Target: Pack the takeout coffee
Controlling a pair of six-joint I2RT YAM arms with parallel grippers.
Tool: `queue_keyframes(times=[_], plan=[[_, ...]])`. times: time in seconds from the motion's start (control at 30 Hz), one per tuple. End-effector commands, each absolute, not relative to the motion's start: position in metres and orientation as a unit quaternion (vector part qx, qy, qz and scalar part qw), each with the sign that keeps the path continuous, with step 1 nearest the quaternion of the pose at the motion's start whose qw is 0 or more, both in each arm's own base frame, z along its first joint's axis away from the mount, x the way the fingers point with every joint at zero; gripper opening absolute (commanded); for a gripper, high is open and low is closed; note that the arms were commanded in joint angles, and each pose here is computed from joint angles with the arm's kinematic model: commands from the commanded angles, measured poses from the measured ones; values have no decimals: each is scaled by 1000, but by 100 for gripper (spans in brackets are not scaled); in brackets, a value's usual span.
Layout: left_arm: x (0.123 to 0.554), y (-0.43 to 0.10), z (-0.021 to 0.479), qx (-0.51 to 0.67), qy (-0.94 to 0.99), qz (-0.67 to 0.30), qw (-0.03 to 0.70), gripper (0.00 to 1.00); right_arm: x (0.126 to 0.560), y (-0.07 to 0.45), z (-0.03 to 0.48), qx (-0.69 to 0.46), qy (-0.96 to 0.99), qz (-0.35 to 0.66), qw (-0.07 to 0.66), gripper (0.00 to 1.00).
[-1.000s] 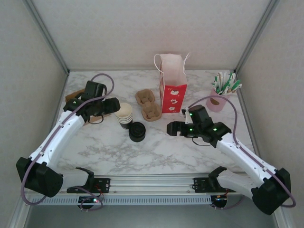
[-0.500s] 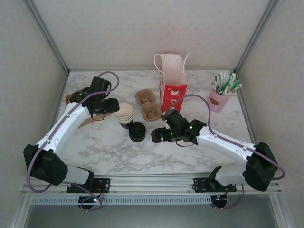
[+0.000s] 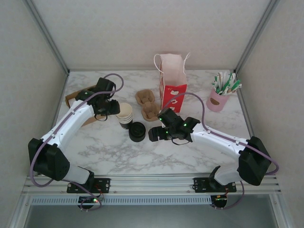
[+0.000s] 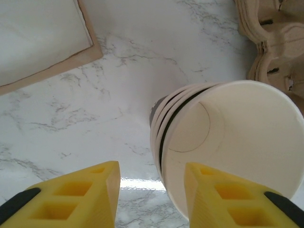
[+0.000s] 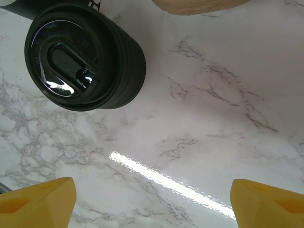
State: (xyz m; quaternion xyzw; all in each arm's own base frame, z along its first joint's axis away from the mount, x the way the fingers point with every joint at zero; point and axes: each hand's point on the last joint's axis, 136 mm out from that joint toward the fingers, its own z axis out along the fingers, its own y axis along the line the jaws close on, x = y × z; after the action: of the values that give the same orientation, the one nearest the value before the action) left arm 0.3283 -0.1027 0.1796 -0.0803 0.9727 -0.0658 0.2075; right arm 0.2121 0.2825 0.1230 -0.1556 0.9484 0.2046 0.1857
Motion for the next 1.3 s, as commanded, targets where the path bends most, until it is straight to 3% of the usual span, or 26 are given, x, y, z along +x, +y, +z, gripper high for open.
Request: queue_keyframes(times=[0.0, 0.57, 1.27], plan=[[331, -109, 189, -71, 972, -60, 214, 40, 216, 284, 130, -158, 948, 195, 197, 85], [332, -116, 179, -62, 976, -52, 205, 21, 215, 280, 134, -155, 948, 193, 201, 84], [328, -109, 173, -69, 977, -34, 198, 24, 210, 274, 136, -152, 947, 197, 205, 84]])
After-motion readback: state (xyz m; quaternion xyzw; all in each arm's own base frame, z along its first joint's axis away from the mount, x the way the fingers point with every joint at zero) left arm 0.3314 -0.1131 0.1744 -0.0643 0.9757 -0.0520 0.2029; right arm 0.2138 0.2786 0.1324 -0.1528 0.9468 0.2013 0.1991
